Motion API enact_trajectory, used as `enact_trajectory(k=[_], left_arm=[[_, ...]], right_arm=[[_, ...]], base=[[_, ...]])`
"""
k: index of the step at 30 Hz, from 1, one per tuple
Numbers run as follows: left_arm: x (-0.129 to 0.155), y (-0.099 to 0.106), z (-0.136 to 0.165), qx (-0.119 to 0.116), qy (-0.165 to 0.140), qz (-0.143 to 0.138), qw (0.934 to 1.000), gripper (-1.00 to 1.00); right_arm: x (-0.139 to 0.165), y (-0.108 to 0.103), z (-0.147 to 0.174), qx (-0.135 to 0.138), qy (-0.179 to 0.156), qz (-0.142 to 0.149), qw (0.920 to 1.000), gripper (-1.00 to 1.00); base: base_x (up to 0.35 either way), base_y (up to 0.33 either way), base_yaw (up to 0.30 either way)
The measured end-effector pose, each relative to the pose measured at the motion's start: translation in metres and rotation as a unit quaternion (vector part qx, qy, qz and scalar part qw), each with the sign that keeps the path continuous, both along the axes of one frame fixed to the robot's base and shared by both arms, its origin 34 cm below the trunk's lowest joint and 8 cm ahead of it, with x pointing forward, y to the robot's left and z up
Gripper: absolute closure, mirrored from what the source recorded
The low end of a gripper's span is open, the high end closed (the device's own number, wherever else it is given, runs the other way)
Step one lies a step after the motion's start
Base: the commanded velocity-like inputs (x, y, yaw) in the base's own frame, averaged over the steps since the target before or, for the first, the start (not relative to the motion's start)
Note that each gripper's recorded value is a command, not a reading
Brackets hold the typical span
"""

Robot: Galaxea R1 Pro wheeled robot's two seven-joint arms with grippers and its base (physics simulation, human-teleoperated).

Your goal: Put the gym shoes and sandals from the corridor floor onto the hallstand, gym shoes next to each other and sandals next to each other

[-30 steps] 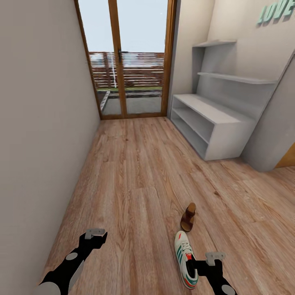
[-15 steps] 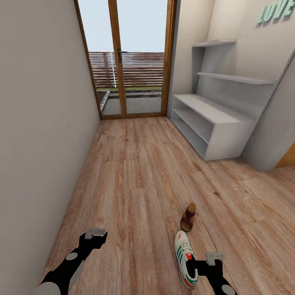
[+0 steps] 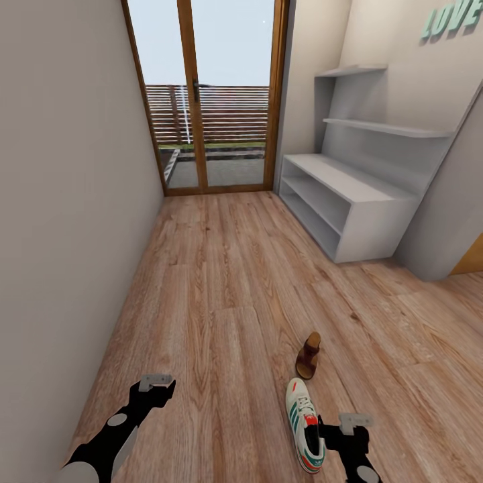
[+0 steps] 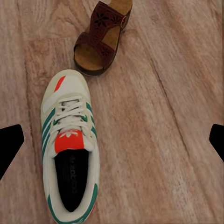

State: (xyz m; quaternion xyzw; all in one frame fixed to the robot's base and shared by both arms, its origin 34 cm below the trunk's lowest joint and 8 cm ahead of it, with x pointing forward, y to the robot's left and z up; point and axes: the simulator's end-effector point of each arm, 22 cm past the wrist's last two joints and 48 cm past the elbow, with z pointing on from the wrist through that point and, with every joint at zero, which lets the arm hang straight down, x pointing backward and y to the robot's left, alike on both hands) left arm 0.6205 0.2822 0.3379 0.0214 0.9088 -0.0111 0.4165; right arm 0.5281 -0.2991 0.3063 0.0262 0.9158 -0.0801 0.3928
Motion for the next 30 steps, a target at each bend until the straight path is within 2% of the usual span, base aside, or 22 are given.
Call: enact_trajectory(k=[7,24,26,30], left_arm=[[-0.003,0.000,-0.012,-0.001,0.002,0.001,1.0000,-1.00],[-0.018,-0.001,-0.061,-0.001,0.014,0.000,0.9999,-1.00],[-0.017,-0.003,-0.065,-0.002,0.013,0.000,0.9999,-1.00],[0.003,-0.008,-0.058,-0.004,-0.011,0.000,0.9999,-1.00]], right_arm=[[-0.002,0.001,-0.010,-0.002,-0.001,-0.003,1.0000,-1.00],[-0.018,0.001,-0.058,-0.002,0.010,-0.003,0.9999,-1.00],[-0.020,0.001,-0.064,-0.002,0.012,-0.003,0.9999,-1.00],[-0.025,0.001,-0.075,-0.002,0.015,-0.003,0.9999,-1.00]], base=[[0.000,0.000,0.000],[0.000,0.000,0.000],[0.000,0.000,0.000],[0.000,0.000,0.000]])
